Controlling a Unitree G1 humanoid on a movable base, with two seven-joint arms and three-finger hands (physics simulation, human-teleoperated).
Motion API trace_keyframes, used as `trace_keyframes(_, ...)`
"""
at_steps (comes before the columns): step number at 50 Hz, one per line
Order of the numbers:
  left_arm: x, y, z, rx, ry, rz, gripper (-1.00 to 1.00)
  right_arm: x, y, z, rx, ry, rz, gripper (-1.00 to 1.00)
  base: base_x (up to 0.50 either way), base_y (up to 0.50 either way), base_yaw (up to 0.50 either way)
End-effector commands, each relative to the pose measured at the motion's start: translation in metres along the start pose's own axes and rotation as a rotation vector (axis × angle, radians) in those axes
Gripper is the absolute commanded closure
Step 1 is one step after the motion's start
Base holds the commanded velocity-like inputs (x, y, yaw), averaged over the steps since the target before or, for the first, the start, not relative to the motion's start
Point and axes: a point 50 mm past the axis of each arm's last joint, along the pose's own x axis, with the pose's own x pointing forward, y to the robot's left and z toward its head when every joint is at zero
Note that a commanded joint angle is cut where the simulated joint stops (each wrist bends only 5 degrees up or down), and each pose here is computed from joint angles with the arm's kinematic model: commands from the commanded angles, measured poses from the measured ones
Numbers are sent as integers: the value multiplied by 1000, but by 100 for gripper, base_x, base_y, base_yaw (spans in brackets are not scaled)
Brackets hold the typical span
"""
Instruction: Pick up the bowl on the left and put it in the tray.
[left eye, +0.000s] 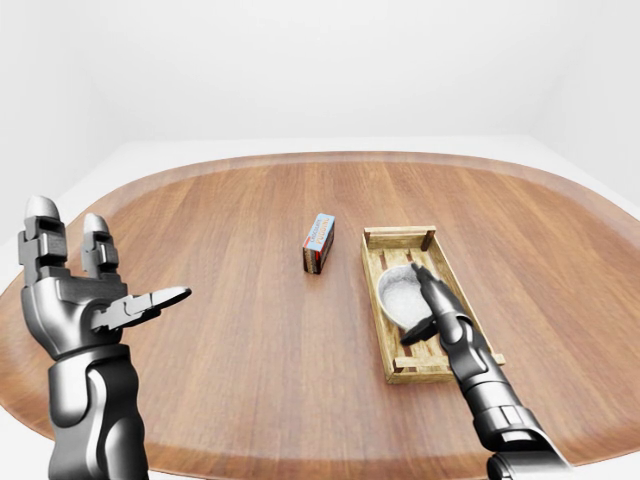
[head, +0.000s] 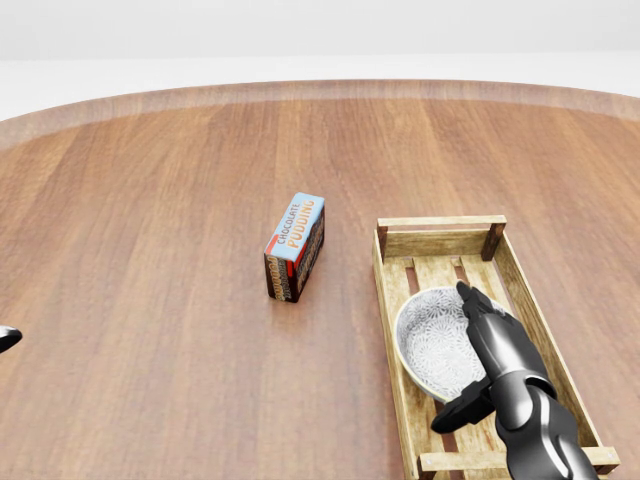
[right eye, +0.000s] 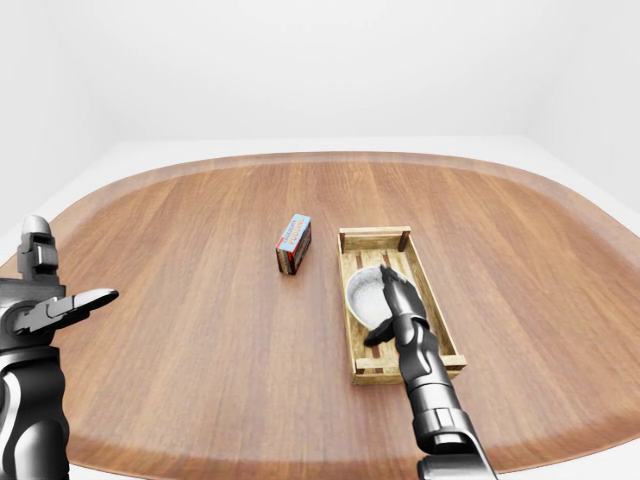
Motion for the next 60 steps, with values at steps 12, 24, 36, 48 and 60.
trace_keyframes(12,0,-1,-2,-2,6,-3,-100,-3,-3,10,-31,-44,-2,-100,0,0,0)
trace_keyframes(24,0,-1,-2,-1,8,-4,-100,-29,-24,65,-306,-250,1,-100,0,0,0)
trace_keyframes(36,1,-1,0,-1,0,-3,-100,-59,-49,102,-648,-185,-13,-100,0,0,0)
trace_keyframes(48,0,-1,0,-1,0,-4,-100,-118,-105,153,-761,-53,-510,-100,0,0,0)
trace_keyframes(60,-1,-1,3,-3,-10,-5,-100,-159,-132,164,-736,-78,-749,-100,0,0,0)
